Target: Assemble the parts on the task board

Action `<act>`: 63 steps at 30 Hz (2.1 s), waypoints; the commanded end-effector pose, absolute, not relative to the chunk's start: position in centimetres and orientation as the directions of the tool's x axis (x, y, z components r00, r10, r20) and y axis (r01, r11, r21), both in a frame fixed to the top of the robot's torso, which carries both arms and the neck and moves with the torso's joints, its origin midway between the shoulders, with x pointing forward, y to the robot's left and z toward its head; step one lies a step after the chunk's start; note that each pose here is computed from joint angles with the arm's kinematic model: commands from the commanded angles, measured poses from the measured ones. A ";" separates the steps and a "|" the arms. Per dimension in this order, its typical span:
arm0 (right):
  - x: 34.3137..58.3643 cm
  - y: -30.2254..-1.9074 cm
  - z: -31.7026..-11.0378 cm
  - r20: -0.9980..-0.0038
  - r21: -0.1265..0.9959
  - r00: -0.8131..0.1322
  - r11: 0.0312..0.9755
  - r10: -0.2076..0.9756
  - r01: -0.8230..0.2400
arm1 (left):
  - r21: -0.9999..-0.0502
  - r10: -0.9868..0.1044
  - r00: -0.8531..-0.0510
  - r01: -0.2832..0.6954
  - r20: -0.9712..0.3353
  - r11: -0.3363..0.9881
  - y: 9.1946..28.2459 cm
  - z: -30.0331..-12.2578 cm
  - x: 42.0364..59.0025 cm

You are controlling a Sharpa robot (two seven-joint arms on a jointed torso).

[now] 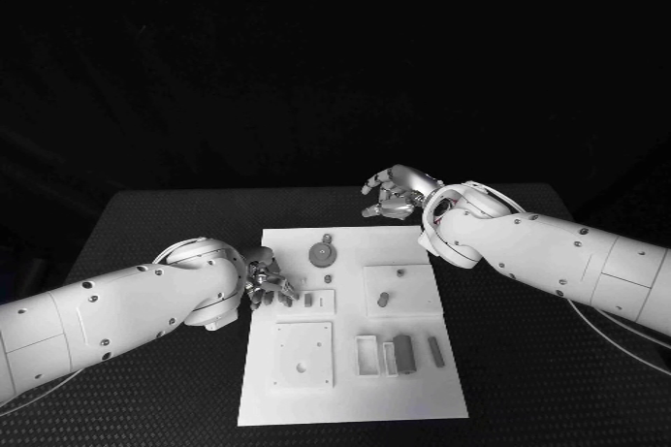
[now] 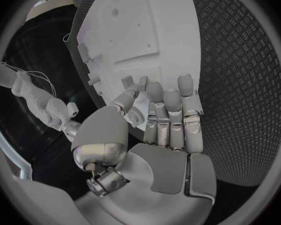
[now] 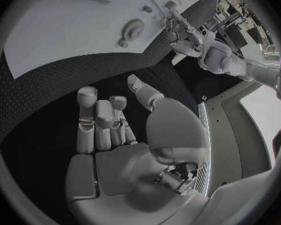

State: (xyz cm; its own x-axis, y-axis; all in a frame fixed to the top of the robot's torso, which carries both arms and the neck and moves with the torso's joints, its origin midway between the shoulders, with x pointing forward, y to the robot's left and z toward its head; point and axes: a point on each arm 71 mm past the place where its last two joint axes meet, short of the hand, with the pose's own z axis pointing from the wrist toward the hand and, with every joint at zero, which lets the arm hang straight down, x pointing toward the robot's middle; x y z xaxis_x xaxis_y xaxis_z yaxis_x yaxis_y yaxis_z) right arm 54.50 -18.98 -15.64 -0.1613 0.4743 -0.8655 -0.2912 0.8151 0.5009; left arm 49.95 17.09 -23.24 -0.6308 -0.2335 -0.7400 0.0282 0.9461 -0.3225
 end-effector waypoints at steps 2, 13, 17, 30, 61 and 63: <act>54.5 -18.9 -15.7 -0.867 0.498 -0.170 0.815 0.468 -0.297 | -0.306 -0.225 -0.644 0.015 -0.731 0.952 17.5 -23.8 49.8; 54.5 -18.9 -15.7 -0.867 0.498 -0.170 0.815 0.468 -0.297 | -0.318 -0.240 -0.661 -0.001 -0.711 0.948 17.7 -23.9 49.7; 54.5 -18.9 -15.7 -0.867 0.498 -0.170 0.815 0.468 -0.297 | -0.330 -0.253 -0.672 -0.013 -0.696 0.944 17.6 -24.0 49.6; 54.4 -18.9 -15.7 -0.867 0.498 -0.170 0.814 0.469 -0.297 | -0.349 -0.282 -0.676 -0.038 -0.681 0.936 17.6 -24.0 49.6; 54.5 -18.9 -15.7 -0.867 0.499 -0.169 0.815 0.469 -0.296 | -0.289 -0.200 -0.661 0.027 -0.723 0.957 16.9 -23.9 49.7; 54.5 -18.9 -15.7 -0.867 0.499 -0.169 0.814 0.469 -0.296 | -0.283 -0.192 -0.660 0.032 -0.726 0.959 16.9 -23.9 49.7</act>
